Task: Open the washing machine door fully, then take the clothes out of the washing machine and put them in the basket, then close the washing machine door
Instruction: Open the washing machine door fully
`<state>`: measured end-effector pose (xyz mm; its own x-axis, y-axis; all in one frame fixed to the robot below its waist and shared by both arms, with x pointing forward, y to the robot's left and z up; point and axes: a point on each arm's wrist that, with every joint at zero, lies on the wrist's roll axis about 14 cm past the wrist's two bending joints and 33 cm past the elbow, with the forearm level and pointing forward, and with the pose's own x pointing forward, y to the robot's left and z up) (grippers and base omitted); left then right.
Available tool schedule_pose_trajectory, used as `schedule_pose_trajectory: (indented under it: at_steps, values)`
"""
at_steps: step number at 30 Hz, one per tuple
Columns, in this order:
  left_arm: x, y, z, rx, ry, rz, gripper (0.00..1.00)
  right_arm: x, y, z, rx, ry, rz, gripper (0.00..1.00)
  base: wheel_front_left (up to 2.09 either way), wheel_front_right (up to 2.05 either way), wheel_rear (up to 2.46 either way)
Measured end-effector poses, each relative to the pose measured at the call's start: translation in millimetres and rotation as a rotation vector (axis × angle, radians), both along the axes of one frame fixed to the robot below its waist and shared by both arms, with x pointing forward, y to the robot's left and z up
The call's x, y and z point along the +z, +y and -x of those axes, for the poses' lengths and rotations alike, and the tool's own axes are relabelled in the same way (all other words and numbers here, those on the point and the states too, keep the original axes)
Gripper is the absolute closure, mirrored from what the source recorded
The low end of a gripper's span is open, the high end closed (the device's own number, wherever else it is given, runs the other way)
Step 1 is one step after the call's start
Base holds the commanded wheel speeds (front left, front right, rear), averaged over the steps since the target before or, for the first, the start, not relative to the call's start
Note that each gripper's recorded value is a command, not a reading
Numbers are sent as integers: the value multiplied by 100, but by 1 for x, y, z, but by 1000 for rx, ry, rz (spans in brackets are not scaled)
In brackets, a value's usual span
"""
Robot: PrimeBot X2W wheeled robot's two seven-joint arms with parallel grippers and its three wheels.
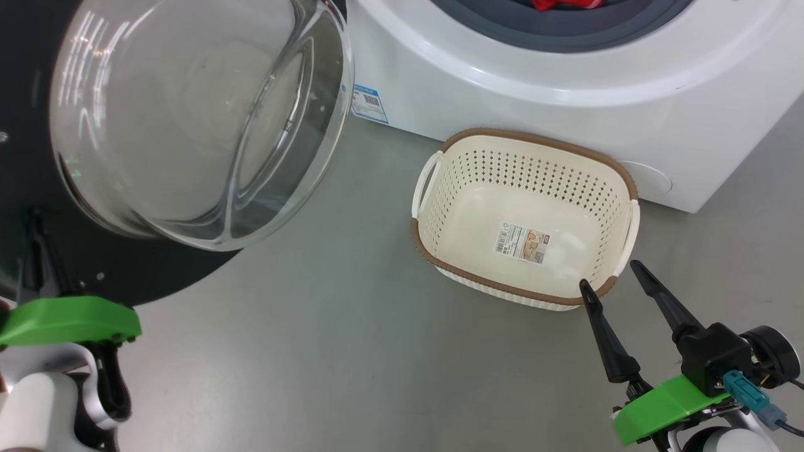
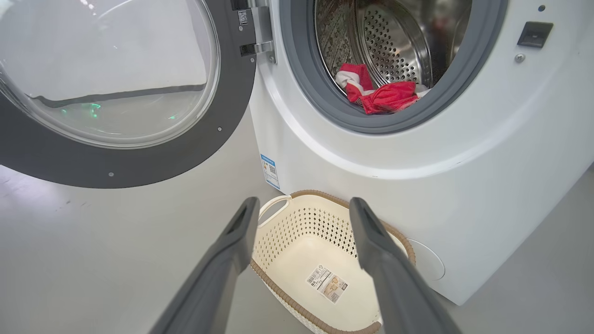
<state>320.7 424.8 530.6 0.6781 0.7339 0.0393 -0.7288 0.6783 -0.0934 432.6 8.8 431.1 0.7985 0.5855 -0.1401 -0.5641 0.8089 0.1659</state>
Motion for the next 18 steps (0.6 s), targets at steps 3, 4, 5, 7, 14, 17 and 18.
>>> schedule_pose_trajectory:
  at_steps: [3,4,5,7,14,17,18]
  values:
    - [-3,7,-1,13,10,0,100,-2,-1,-1,3,2,4,0,0,0,0]
    - [-4,9,-1,19,15,0,100,-2,-1,-2,4,1,6,0,0,0,0]
    - [-5,10,0,20,15,1,100,-2,-2,-2,3,3,8,0,0,0,0]
    - [-6,12,-1,23,14,5,100,-3,-3,-2,1,5,11,0,0,0,0]
    - [-3,9,-6,-16,-26,31,100,-1,-5,-1,-7,1,14,0,0,0,0]
    - [8,5,-8,-29,-65,20,90,2,-6,1,-16,-1,1,0,0,0,0]
    - [13,4,-8,-35,-80,9,60,3,-6,1,-18,-3,-2,0,0,0,0]
